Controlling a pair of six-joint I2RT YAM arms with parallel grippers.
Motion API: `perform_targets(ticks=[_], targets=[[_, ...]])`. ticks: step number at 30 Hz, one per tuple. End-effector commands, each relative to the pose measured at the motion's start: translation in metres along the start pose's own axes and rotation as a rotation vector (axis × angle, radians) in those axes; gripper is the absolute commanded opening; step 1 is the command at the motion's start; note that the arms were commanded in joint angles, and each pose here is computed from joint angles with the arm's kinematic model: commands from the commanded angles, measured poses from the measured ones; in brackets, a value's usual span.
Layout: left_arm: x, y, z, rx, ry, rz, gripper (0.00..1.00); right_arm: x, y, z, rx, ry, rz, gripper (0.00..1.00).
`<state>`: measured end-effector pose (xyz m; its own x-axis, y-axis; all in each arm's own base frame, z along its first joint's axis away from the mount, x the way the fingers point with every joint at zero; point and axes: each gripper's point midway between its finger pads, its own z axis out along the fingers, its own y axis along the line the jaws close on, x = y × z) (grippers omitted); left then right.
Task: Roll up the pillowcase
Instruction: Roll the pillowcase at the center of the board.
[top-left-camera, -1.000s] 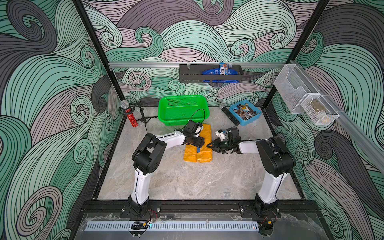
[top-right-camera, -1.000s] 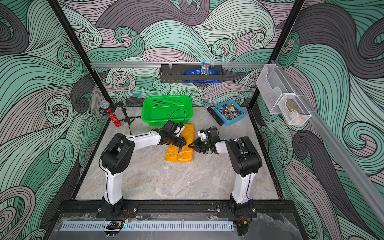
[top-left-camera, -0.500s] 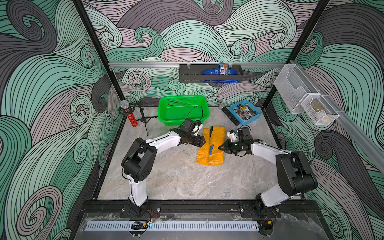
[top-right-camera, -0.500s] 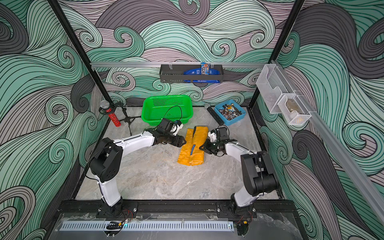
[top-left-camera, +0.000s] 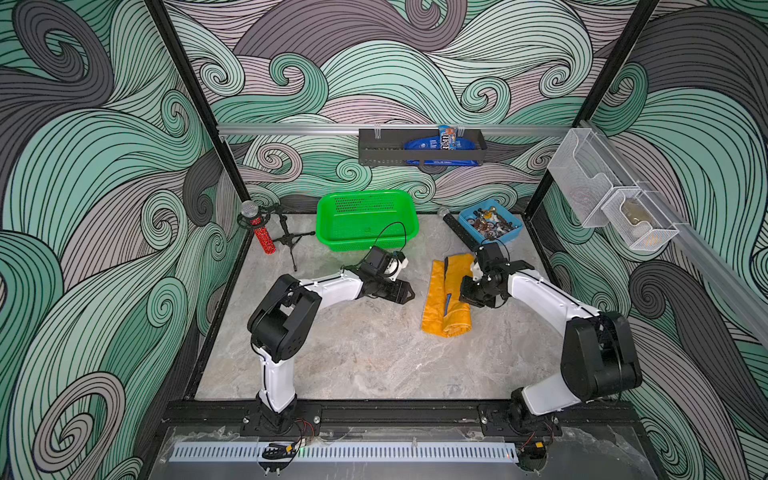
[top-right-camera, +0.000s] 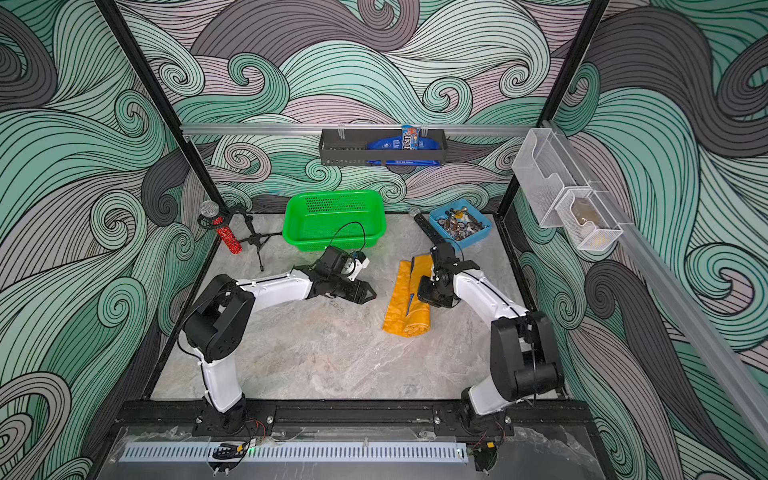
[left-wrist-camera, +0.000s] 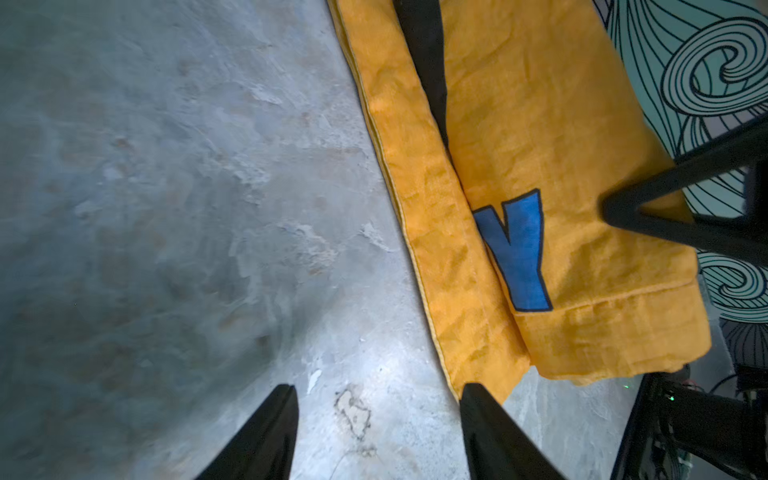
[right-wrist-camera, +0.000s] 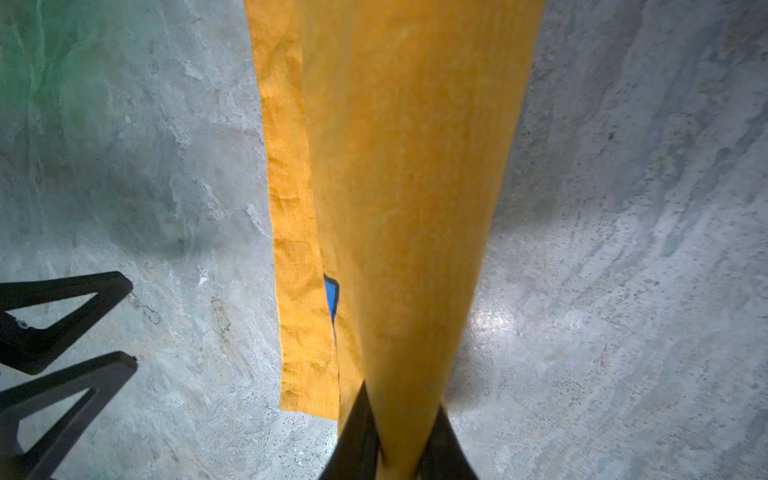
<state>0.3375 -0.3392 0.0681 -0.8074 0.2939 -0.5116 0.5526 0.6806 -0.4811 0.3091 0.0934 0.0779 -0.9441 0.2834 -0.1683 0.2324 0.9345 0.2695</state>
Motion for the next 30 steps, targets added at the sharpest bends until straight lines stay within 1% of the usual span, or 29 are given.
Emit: perform_targets(ticks=[1,6,9,10,13,15,22,30], targets=[[0.002,-0.031,0.017,0.091,0.003,0.018,0.62,-0.003,-0.005,-0.004,0.071,-0.008,0.008,0.18],[0.014,-0.056,0.036,0.15,0.016,0.024,0.51,-0.005,-0.001,-0.001,0.092,-0.004,-0.006,0.22],[0.022,-0.062,0.046,0.165,0.033,0.017,0.43,-0.007,0.002,-0.003,0.094,-0.007,-0.009,0.27],[0.024,-0.062,0.049,0.168,0.038,0.016,0.42,-0.008,0.004,-0.004,0.091,-0.01,-0.01,0.29],[0.033,-0.06,0.055,0.167,0.053,0.012,0.42,-0.011,0.013,-0.007,0.072,-0.018,-0.016,0.34],[0.035,-0.059,0.057,0.17,0.057,0.009,0.42,-0.012,0.021,-0.007,0.056,-0.017,-0.022,0.34],[0.047,-0.055,0.061,0.173,0.078,0.002,0.41,-0.017,0.048,-0.001,0.015,0.002,-0.044,0.35],[0.049,-0.052,0.053,0.173,0.074,0.001,0.41,-0.024,0.081,0.013,-0.034,0.022,-0.092,0.35]])
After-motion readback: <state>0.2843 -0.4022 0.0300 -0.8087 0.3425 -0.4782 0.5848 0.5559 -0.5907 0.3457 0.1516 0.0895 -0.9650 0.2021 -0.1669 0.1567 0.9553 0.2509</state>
